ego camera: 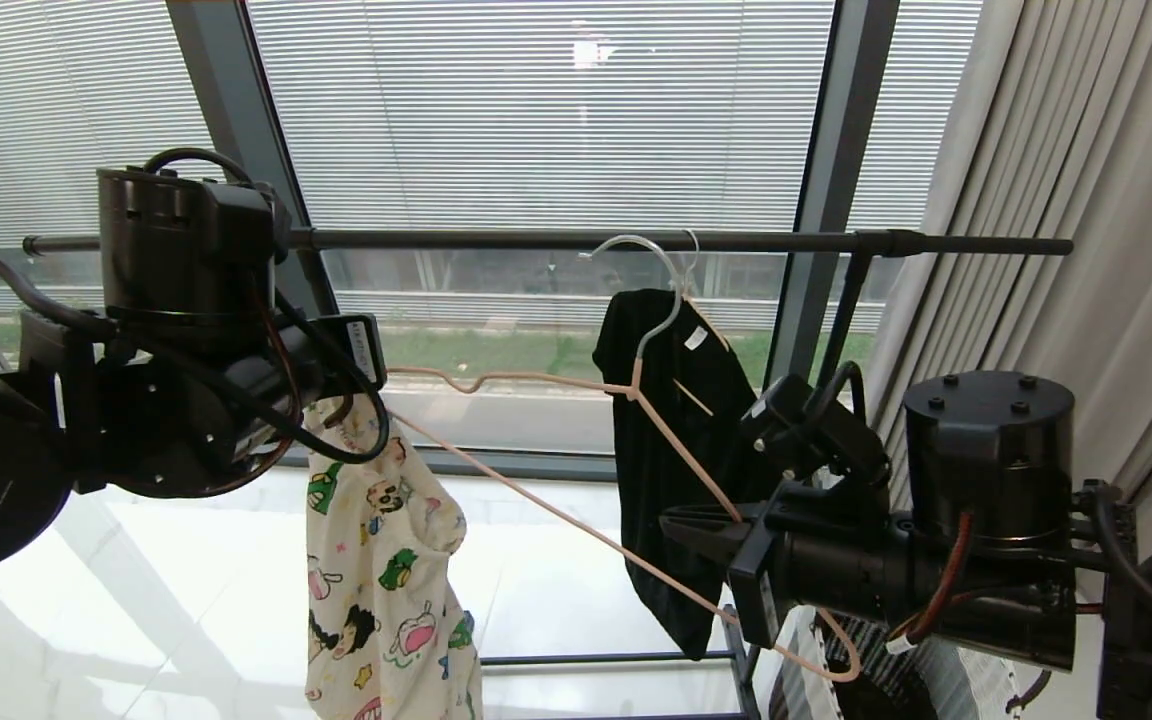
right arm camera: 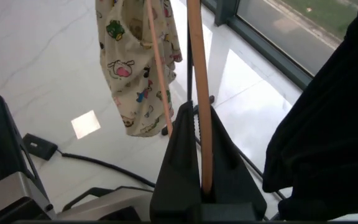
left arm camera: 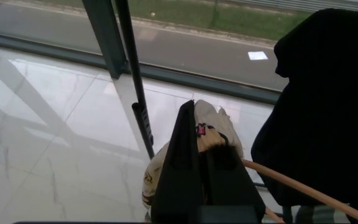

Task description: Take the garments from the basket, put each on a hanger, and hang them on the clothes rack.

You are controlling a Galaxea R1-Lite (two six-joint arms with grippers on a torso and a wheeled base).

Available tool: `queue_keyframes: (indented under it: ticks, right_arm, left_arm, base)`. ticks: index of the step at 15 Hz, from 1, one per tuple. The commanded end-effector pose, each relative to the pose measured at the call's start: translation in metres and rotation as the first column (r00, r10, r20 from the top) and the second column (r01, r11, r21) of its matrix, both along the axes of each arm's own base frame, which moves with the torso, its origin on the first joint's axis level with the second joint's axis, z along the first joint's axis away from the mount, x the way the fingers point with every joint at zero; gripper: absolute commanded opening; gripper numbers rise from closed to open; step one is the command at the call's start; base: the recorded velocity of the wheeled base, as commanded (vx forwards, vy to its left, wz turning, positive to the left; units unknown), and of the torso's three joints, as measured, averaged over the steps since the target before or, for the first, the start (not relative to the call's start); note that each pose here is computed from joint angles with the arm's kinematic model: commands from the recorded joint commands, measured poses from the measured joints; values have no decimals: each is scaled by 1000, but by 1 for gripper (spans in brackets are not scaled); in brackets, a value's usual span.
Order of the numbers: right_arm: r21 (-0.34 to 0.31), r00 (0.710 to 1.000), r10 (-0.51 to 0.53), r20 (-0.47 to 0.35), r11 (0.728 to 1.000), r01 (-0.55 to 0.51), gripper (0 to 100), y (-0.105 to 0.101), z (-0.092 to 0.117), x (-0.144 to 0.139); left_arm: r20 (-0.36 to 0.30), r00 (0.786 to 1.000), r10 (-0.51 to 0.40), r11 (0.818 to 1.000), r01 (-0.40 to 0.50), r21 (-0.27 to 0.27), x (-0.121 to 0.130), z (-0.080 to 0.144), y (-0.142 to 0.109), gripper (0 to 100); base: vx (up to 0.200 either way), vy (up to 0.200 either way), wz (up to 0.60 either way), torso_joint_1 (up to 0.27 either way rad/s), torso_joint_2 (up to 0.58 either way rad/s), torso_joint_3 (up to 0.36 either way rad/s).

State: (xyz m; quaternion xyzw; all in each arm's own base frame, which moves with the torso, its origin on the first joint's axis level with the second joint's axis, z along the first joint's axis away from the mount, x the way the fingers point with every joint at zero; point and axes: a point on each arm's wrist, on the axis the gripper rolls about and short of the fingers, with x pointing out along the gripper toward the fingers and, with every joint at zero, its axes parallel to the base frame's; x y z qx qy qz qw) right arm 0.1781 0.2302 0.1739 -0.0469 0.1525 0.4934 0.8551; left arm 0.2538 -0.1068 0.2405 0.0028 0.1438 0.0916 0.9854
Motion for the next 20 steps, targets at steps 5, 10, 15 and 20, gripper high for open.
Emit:
queue_keyframes:
  ticks: [5, 10, 15, 20]
  right_arm:
    - [-14, 999, 34, -16, 999, -34, 0, 11, -6, -4]
    - [9, 999, 18, -41, 1000, -18, 0, 20, -7, 3]
    - [32, 1000, 4, -29, 999, -3, 0, 47, -12, 19]
    - [87, 996, -24, -82, 996, 31, 0, 102, -23, 29]
  left_arm:
    - [11, 997, 82, 996, -83, 28, 14, 0, -3, 0]
    - [19, 998, 66, 998, -66, 8, 11, 1, -9, 0]
    - [23, 999, 28, 1000, -28, 2, 5, 2, -20, 0]
    - [36, 999, -31, 996, 34, -80, -13, 12, -38, 0]
  base:
    - [0, 0, 0, 0, 0, 0]
    - [0, 0, 0, 0, 0, 0]
    - [0, 0, 0, 0, 0, 0]
    - [0, 0, 0, 0, 0, 0]
